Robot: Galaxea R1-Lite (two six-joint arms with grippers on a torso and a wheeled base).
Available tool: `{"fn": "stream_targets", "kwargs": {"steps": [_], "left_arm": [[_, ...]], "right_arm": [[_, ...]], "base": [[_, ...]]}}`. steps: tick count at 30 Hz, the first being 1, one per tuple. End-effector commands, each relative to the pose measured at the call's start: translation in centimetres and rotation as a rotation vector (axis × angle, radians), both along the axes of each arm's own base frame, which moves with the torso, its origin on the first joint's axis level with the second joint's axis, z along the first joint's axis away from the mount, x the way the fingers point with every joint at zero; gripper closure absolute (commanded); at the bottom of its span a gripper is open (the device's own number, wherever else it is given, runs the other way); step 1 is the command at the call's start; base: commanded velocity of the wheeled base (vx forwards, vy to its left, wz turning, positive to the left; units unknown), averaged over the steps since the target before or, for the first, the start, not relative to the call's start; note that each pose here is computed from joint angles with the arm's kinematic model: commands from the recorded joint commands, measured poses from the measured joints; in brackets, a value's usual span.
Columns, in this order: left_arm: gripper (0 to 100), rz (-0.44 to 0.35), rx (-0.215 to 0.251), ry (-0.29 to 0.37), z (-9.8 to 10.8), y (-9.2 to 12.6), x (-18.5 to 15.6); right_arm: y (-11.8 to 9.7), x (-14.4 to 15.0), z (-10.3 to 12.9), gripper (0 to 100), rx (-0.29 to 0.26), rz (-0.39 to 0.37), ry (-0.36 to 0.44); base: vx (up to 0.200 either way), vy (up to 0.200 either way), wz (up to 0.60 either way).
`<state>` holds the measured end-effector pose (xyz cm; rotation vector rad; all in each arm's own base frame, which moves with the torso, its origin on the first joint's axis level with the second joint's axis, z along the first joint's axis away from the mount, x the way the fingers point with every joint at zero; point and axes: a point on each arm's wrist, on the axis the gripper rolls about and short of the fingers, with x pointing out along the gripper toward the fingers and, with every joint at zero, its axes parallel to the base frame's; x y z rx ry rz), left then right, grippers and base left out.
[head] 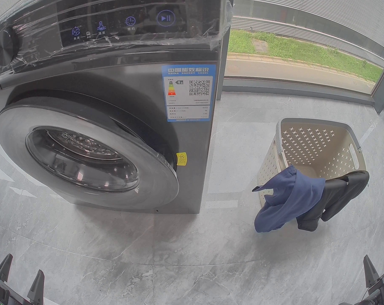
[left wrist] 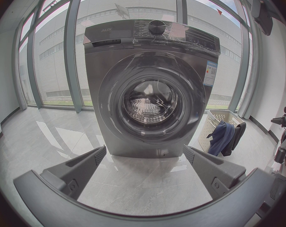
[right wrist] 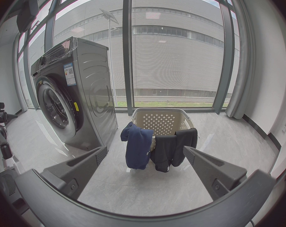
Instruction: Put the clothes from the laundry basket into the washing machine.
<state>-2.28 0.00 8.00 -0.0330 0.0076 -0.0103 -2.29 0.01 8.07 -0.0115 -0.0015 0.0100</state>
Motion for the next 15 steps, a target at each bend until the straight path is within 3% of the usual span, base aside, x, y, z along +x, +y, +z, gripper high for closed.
{"fn": "stream_targets", "kwargs": {"steps": [1,7,15], "left_arm": [[0,0.0,-0.001,0.002,-0.48,0.0,0.01],[0,0.0,-0.001,0.002,-0.48,0.0,0.01],[0,0.0,-0.001,0.002,-0.48,0.0,0.01]], "right_arm": [[0.0,0.01,-0.53,0,-0.001,0.001,0.001],[0.0,0.01,-0.53,0,-0.001,0.001,0.001],[0.0,0.01,-0.53,0,-0.001,0.001,0.001]], "base": [[0.0,0.0,0.0],[0.0,0.0,0.0],[0.0,0.2,0.0]]}}
